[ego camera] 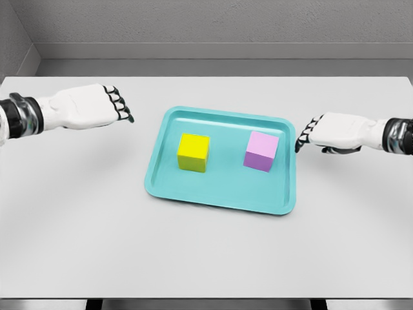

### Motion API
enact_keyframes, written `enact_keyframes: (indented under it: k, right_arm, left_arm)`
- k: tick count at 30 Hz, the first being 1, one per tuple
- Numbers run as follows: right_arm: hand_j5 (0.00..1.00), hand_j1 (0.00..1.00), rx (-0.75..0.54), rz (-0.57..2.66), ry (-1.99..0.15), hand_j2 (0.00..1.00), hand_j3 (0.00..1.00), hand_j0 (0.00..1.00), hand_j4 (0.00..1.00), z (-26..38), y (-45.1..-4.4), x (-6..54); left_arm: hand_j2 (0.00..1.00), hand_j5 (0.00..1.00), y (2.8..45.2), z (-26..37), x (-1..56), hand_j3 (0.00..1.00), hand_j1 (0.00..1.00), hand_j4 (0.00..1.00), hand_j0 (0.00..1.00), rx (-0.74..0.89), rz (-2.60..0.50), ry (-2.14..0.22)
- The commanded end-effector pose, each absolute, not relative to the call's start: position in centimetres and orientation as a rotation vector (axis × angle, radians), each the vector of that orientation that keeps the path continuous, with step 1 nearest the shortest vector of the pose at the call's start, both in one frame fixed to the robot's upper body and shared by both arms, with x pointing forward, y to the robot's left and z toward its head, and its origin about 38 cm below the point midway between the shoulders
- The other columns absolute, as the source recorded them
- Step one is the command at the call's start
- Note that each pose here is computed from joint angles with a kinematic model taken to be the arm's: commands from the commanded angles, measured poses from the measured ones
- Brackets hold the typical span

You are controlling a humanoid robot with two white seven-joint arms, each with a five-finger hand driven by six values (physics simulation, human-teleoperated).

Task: Push two cubes

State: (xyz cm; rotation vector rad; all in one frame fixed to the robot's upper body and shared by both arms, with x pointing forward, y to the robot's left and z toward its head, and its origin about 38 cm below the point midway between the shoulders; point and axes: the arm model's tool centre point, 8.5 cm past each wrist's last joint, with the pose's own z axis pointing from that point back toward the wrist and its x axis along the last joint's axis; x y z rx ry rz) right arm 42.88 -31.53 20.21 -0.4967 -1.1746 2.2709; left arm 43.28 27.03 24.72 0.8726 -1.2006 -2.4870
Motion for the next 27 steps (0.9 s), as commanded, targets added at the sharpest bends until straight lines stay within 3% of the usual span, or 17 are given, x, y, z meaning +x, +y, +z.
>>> enact_keyframes:
  k: [1, 7, 18, 19, 27]
  right_arm:
    - [0.65, 0.65, -0.490, 2.267, -1.180, 0.65, 0.65, 0.65, 0.65, 20.1, -31.4, 42.9]
    - [0.65, 0.65, -0.492, 2.275, -1.177, 0.65, 0.65, 0.65, 0.65, 20.0, -31.2, 42.8]
    - [0.62, 0.62, -0.483, 2.280, -1.192, 0.62, 0.62, 0.62, 0.62, 19.6, -30.4, 42.8]
    - [0.57, 0.57, -0.482, 2.279, -1.193, 0.57, 0.57, 0.57, 0.57, 19.6, -30.4, 42.8]
    - [0.53, 0.53, -0.477, 2.268, -1.210, 0.53, 0.53, 0.53, 0.53, 20.0, -30.4, 42.8]
  left_arm:
    - [0.81, 0.81, 25.9, 23.7, 43.2, 0.81, 0.81, 0.81, 0.81, 0.852, -2.526, -1.171]
    - [0.81, 0.81, 22.9, 23.5, 43.4, 0.81, 0.81, 0.81, 0.81, 0.813, -2.552, -1.232]
    - [0.81, 0.81, 22.7, 21.7, 43.0, 0.81, 0.81, 0.81, 0.81, 0.750, -2.573, -1.209]
    - [0.81, 0.81, 22.7, 21.6, 43.0, 0.81, 0.81, 0.81, 0.81, 0.751, -2.574, -1.207]
    - [0.81, 0.81, 22.0, 21.6, 42.8, 0.81, 0.81, 0.81, 0.81, 0.736, -2.572, -1.236]
